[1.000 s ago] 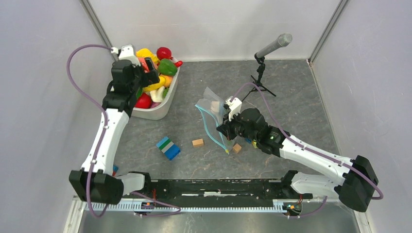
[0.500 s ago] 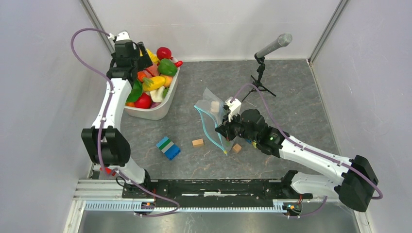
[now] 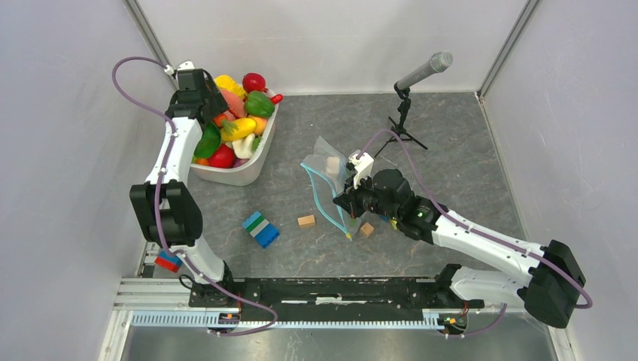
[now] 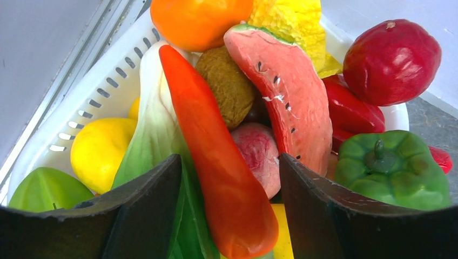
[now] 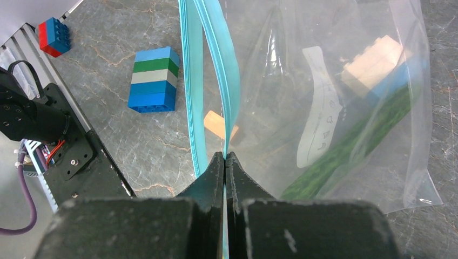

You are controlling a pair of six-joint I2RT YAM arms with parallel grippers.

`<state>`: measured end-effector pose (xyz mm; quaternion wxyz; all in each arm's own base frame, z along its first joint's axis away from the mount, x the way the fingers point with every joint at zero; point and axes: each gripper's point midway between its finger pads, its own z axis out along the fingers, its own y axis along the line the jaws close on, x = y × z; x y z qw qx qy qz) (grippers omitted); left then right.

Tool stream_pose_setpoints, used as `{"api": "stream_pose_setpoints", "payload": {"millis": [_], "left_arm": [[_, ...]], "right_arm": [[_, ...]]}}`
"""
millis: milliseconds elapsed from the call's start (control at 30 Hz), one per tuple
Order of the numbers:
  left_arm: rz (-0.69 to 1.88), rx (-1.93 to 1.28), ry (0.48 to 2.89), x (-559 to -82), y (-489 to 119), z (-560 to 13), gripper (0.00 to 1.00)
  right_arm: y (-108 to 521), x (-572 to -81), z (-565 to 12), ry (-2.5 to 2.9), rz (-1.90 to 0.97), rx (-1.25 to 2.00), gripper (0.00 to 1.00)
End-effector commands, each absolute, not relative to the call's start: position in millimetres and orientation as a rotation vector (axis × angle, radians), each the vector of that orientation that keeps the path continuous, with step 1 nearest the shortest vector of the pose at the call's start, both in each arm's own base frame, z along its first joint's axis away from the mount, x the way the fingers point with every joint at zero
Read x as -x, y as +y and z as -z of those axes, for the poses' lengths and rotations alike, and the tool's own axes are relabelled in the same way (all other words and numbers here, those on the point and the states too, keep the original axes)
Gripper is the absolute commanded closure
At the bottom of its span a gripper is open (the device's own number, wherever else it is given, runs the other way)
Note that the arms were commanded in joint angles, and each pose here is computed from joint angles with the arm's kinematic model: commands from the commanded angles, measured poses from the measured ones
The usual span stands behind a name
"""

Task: Place the food in the zip-top bag and seal the zipper
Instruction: Pick up the fake vegetable from the bin.

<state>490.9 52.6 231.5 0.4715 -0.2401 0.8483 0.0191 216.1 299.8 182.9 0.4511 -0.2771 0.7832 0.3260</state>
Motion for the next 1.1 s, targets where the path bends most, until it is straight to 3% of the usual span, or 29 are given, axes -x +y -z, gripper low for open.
{"api": "stream_pose_setpoints", "payload": {"millis": [0,233,300,400,567,733,1067], "left_arm": [[-0.023,0.616,2.043,-492.4,50.6,-235.2,0.30],[-0.035,0.613,2.068,-488.2,53.5,-224.9,0.31],[-0.033,0.615,2.075,-487.9,54.1,-221.8,0.42],[-0.014,0.599,2.064,-487.7,51.3,-227.4,0.50],[0.008,0.571,1.993,-479.7,49.5,-256.3,0.50],[0.052,0.506,1.957,-468.3,41.0,-278.4,0.43],[0.079,0.452,1.993,-451.4,32.5,-261.8,0.32]], "right_arm": [[304.0,-221.5,-195.9,1.884,-0.825,0.661,1.00],[304.1,-220.0,-198.4,1.882,-0.837,0.656,1.00],[304.0,-219.3,-199.4,1.880,-0.839,0.656,1.00],[303.8,-219.5,-199.4,1.881,-0.841,0.650,1.00],[304.9,-219.0,-201.3,1.877,-0.851,0.648,1.00],[305.4,-218.6,-201.6,1.878,-0.860,0.641,1.00],[304.8,-215.6,-200.8,1.874,-0.876,0.637,1.00]]}}
